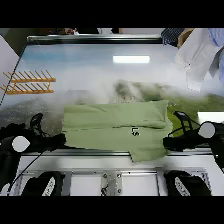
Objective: Fold the clothes and pants, and hang the long-sleeved shirts on hangers.
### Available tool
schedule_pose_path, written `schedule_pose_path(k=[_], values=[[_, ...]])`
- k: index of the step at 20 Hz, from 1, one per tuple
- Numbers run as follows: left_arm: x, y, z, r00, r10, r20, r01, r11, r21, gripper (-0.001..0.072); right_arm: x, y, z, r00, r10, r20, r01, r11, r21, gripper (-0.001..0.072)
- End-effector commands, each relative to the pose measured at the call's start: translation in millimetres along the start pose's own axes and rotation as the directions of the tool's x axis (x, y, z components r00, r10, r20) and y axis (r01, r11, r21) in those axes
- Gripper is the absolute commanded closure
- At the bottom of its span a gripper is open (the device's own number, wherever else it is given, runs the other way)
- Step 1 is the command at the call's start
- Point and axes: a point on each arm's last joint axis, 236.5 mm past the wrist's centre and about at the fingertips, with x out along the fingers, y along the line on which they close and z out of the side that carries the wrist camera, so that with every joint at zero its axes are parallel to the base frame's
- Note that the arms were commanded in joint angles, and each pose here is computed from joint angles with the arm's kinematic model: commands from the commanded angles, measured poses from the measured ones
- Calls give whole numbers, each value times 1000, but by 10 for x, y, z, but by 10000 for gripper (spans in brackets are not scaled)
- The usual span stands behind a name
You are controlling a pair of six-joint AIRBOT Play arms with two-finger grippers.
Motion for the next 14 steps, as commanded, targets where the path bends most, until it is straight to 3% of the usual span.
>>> schedule_pose_path(k=[1, 5, 14], values=[[-119, -132, 339, 999, -4, 44, 3, 1000, 24, 698, -278, -66, 374, 996, -58, 75, 59, 998, -13, 697], [-108, -322, 1020, 995, -14, 97, 10, 999, 44, 698, -491, -86, 1016, 984, -89, 153, 92, 996, -16, 698], [486, -418, 1882, 1000, 16, 6, -16, 999, 40, 698, -323, -145, 2289, 942, -89, 324, 91, 996, 9, 698]])
